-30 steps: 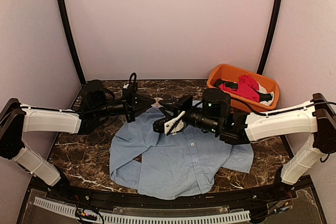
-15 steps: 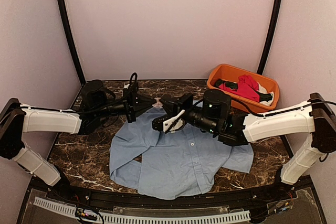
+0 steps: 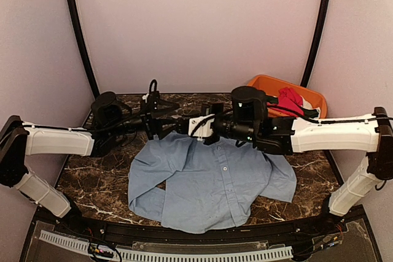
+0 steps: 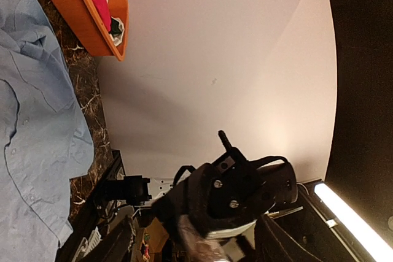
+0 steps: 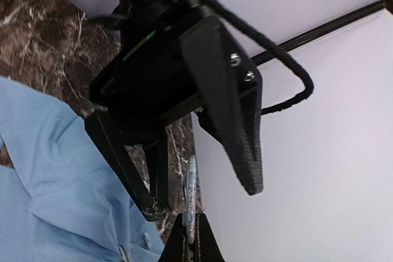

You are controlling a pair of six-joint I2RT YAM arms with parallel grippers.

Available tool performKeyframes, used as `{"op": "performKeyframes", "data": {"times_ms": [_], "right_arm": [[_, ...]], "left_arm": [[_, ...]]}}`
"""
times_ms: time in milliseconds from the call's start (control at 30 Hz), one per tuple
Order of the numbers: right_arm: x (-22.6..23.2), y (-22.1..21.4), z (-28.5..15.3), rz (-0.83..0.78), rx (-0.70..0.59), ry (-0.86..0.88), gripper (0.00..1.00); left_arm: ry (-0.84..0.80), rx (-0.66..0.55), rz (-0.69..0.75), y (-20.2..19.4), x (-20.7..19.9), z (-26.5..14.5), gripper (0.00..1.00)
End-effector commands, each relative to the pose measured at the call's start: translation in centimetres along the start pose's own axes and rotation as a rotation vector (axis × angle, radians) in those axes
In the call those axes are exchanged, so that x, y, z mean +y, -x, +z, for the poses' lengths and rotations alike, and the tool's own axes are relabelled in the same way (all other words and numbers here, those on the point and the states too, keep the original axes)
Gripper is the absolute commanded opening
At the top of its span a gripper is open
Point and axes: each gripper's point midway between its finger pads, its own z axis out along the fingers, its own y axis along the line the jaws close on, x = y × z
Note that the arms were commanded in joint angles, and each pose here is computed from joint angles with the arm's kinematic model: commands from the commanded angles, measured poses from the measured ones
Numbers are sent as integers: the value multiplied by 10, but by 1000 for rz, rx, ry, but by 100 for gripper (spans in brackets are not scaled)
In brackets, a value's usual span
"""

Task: Pin the brooch onto the clothing
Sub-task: Pass from the left arm to the right, then pass from the right arm to the left

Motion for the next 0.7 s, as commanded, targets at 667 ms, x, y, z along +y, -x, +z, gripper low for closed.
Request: {"op": "performKeyframes", "data": {"times_ms": [667], "right_arm": [[-31,36,-69,1433,-218,485,0]], "left_arm": [[79,95,583,-19,-60,-26,71]]}}
